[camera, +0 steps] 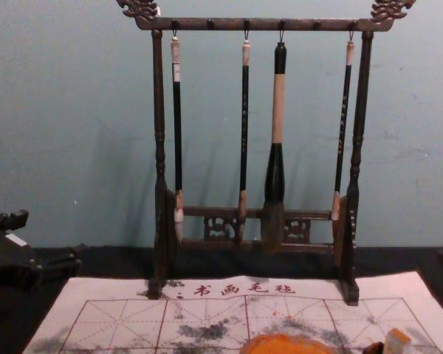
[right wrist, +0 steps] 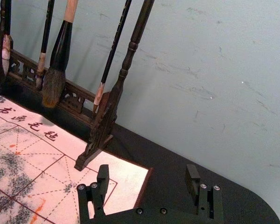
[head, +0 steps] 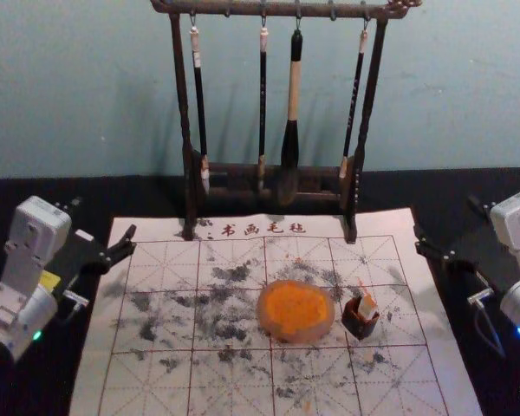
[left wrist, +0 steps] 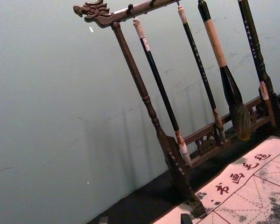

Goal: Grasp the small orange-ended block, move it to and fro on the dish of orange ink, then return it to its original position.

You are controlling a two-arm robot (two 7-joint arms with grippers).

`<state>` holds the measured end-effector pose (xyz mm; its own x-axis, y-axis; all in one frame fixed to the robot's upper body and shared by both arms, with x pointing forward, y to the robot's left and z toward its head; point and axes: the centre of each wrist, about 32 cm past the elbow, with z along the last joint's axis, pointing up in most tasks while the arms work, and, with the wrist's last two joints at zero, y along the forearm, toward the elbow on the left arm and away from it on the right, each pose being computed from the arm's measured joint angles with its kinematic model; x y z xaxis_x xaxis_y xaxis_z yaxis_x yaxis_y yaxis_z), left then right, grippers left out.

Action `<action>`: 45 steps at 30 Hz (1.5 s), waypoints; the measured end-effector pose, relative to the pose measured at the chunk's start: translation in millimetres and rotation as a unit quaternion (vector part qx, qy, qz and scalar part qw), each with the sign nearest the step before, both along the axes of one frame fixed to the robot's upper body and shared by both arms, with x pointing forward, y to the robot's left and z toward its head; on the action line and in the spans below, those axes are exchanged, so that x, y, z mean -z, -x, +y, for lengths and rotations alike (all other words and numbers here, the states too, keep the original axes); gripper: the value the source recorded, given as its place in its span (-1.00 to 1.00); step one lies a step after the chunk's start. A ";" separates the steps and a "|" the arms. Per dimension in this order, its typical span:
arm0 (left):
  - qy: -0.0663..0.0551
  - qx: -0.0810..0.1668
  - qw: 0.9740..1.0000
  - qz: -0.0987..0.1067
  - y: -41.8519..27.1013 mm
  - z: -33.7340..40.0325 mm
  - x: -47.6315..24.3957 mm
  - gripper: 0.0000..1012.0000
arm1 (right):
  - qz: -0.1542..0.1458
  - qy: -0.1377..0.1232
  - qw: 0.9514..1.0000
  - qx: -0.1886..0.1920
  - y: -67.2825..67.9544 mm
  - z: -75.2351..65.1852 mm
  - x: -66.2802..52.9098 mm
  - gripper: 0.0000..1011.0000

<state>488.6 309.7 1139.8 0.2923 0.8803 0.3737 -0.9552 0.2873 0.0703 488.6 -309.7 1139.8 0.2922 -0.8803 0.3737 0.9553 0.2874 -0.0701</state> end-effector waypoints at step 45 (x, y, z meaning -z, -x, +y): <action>0.000 0.000 1.000 0.000 0.0 0.0 0.0 0.98 | 0.000 0.000 1.000 0.000 0.0 0.0 0.0 0.98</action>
<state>488.6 309.7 1139.8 0.2923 0.8803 0.3737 -0.9552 0.2874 0.0702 488.6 -309.7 1139.8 0.2923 -0.8803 0.3737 0.9552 0.2873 -0.0704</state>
